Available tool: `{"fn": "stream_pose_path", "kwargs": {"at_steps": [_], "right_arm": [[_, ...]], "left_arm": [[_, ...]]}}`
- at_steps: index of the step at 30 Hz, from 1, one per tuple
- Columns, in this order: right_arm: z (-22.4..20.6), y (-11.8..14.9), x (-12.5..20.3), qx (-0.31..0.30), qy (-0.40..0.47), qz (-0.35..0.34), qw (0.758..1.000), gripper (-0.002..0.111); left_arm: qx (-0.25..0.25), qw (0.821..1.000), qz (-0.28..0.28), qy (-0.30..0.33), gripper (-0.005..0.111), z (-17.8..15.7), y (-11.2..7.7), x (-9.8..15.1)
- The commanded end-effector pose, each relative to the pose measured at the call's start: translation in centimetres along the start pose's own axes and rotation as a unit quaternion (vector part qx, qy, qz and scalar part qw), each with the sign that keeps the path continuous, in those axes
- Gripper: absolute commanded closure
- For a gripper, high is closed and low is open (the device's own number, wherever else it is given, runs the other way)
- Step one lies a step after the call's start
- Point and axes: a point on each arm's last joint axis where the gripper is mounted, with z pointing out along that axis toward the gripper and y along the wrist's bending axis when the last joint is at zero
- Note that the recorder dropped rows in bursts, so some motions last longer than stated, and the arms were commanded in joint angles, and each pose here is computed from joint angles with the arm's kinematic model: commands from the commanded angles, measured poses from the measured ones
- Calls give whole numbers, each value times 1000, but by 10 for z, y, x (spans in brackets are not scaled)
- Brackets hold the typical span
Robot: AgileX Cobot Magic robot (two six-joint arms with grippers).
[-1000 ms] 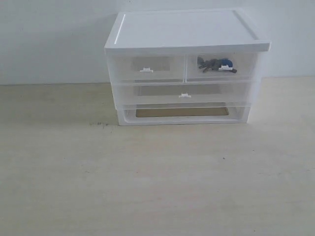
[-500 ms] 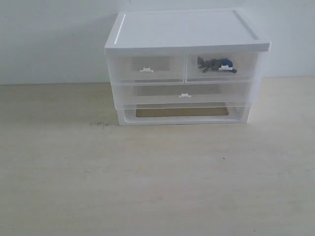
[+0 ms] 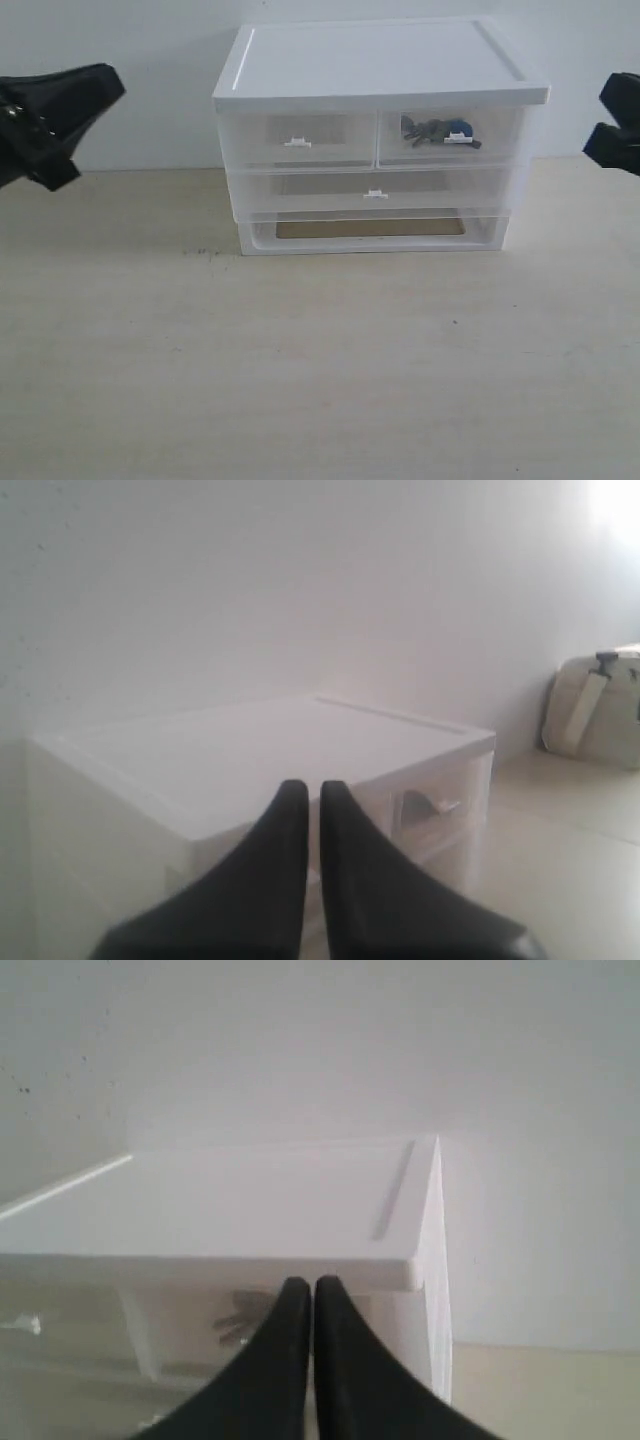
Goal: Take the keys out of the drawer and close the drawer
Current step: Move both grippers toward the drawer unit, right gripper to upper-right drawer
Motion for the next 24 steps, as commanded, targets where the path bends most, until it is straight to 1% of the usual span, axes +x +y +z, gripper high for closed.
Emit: {"fn": "stream_pose_path", "kwargs": {"at_steps": [1,4,6,8,10,13,20,23,24], "right_arm": [[29,-10,17,-5,33,1,999,108],[41,-13,31,-15,59,-4,998,108],[45,-13,36,-22,69,-9,997,108],[48,-13,38,-29,73,-7,997,108],[49,-14,40,-30,75,-6,997,108],[49,-14,40,-30,75,-7,997,108],[49,-14,40,-31,74,-7,997,108],[49,-14,40,-32,72,-7,997,108],[49,-14,40,-32,72,-7,997,108]], "left_arm": [[58,997,32,28,102,35,4,33],[108,992,60,41,102,59,2,50],[125,988,72,47,102,73,2,61],[119,987,83,66,102,86,6,72],[105,985,97,94,102,99,14,80],[88,982,115,120,102,114,25,86],[81,983,123,114,102,134,41,93],[63,983,118,127,102,138,48,100],[50,985,110,126,102,139,51,102]]}}
